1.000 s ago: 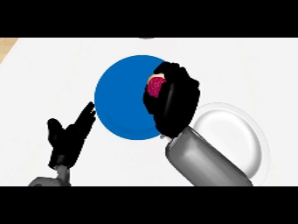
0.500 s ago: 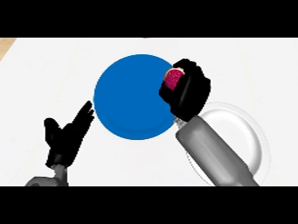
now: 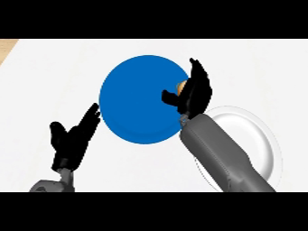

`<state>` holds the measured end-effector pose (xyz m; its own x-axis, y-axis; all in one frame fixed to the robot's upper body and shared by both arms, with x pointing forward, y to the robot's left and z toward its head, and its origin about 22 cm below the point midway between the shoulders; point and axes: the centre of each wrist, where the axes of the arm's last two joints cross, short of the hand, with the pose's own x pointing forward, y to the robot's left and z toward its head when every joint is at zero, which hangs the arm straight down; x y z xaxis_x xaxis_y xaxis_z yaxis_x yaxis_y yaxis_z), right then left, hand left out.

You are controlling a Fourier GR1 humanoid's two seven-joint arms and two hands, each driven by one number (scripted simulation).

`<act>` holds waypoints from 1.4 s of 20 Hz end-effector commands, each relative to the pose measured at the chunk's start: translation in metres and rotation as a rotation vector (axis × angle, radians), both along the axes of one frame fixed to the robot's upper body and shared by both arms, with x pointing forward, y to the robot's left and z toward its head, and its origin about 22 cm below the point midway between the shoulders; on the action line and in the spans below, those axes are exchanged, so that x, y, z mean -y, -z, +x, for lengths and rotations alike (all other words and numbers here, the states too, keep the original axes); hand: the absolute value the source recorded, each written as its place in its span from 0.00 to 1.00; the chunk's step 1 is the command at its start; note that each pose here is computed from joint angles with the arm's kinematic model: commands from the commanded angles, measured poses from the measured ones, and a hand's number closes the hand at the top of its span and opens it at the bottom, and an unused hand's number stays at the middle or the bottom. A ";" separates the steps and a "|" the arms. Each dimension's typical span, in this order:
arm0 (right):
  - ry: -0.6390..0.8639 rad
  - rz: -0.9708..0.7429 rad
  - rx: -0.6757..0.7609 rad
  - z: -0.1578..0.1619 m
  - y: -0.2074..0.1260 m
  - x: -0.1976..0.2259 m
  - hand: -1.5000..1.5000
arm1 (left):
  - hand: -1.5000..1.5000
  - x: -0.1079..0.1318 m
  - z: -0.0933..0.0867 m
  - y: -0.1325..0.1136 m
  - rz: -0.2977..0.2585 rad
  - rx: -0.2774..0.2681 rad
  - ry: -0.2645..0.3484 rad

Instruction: Pick the cupcake from the plate and place it in the plate

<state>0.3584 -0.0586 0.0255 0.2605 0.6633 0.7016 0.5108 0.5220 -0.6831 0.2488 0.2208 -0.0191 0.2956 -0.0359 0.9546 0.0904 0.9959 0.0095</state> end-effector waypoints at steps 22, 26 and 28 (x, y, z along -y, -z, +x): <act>-0.275 0.486 0.224 -0.114 0.003 0.002 0.00 | 0.50 -0.016 -0.016 0.010 -0.008 -0.082 -0.110; -0.285 0.439 0.184 -0.139 0.033 0.002 0.00 | 0.50 -0.022 -0.024 0.017 -0.006 -0.072 -0.098; -0.302 0.436 0.157 -0.158 0.038 -0.002 0.00 | 0.50 -0.033 -0.001 -0.011 -0.004 -0.088 -0.072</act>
<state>0.2251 -0.0567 -0.0006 -0.0403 0.3116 0.9494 0.4098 0.8717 -0.2687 0.2358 0.2431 -0.0194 0.3396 -0.0110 0.9405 0.0064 0.9999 0.0093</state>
